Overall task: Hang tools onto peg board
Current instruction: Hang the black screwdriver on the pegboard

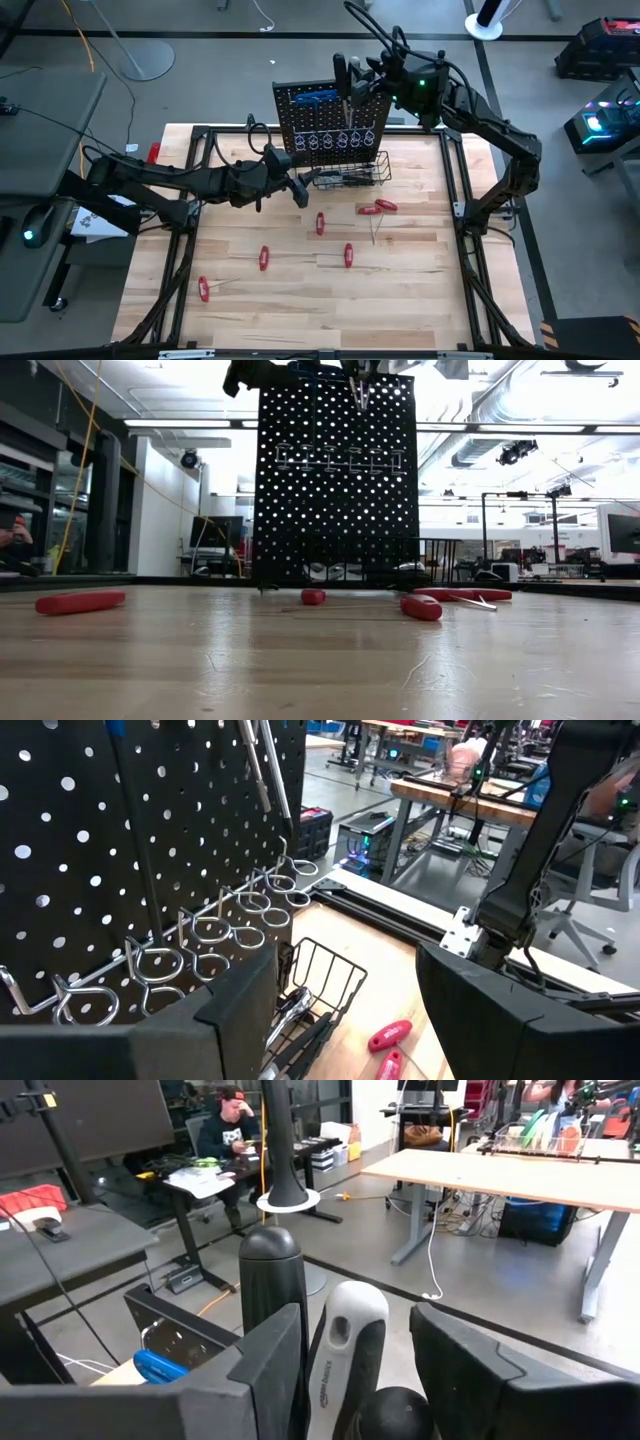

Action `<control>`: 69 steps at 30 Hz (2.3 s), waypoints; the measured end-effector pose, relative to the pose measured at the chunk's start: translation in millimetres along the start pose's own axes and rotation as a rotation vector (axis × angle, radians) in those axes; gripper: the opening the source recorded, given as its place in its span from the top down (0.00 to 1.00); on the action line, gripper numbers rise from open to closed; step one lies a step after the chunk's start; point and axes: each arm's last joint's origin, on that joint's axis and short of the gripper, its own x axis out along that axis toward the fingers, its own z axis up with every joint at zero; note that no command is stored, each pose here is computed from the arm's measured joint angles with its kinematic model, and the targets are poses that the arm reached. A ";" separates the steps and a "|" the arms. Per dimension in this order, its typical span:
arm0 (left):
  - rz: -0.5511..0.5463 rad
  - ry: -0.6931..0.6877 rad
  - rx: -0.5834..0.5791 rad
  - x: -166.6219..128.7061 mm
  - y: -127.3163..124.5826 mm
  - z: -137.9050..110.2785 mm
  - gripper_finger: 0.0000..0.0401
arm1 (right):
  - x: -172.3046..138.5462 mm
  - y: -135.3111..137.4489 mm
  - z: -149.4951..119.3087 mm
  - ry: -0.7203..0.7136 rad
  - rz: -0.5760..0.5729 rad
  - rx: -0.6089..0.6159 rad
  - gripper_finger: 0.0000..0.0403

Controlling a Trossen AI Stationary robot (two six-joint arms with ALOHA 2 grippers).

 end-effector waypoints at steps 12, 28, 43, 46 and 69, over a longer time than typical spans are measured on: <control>-0.004 0.006 0.033 -0.9 -1.2 -1.0 0.43 | -9.6 -4.8 6.2 -0.021 0.003 -0.049 0.55; -0.009 0.031 0.067 -2.7 -2.9 -4.3 0.43 | -49.6 -27.5 27.1 -0.100 -0.048 -0.050 0.54; 0.012 0.146 0.098 -6.0 -1.6 -17.7 0.43 | -70.4 -47.4 -7.2 0.240 -0.143 -0.015 0.89; 0.013 0.145 0.097 -5.9 -1.4 -17.5 0.43 | -54.8 -39.5 -13.6 0.264 -0.163 -0.062 0.97; 0.018 0.146 0.075 -6.4 -1.8 -17.9 0.43 | -14.9 -27.6 -7.5 0.168 -0.044 0.038 1.00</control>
